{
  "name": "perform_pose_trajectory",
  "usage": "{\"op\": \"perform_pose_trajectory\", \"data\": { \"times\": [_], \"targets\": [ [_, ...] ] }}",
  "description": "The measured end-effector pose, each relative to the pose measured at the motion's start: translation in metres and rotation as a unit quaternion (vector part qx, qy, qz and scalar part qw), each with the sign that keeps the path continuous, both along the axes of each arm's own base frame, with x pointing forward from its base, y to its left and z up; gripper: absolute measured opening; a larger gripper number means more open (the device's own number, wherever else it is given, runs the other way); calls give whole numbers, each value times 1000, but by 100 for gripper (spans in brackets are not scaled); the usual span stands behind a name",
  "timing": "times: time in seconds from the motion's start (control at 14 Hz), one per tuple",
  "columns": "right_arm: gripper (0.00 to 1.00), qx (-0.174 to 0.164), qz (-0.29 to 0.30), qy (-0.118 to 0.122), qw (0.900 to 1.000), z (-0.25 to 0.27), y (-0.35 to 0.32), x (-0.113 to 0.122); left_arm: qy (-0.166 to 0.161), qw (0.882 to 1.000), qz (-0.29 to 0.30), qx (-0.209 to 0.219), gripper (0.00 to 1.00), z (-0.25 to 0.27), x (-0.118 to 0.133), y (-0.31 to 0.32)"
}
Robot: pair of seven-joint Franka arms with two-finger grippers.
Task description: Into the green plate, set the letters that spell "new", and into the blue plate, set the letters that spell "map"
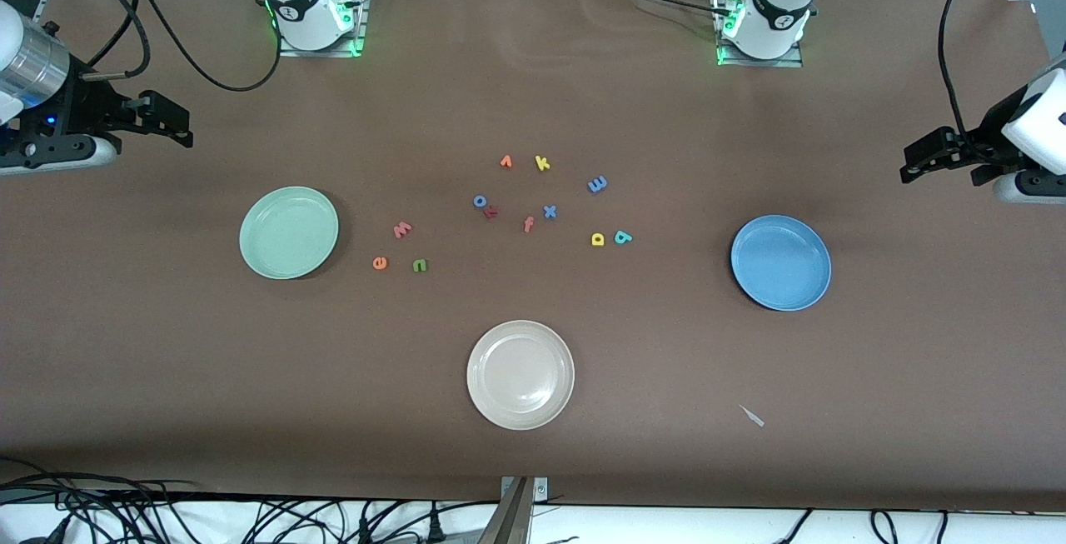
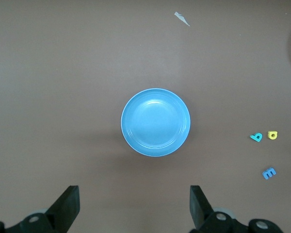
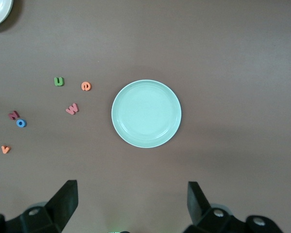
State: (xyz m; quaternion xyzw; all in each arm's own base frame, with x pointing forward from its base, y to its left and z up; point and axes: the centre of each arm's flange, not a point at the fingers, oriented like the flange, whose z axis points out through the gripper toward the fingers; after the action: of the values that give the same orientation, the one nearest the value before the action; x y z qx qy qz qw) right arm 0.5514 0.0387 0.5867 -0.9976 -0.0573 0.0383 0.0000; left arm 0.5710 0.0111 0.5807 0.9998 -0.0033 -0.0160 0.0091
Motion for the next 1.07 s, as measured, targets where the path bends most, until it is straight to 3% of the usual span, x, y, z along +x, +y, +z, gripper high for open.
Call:
{"op": "perform_pose_trajectory", "data": {
  "times": [1.07],
  "targets": [
    [100,0,-1,4,1000,-4,0,1,-1,1000,0,0,100,0,0,0]
  ]
}}
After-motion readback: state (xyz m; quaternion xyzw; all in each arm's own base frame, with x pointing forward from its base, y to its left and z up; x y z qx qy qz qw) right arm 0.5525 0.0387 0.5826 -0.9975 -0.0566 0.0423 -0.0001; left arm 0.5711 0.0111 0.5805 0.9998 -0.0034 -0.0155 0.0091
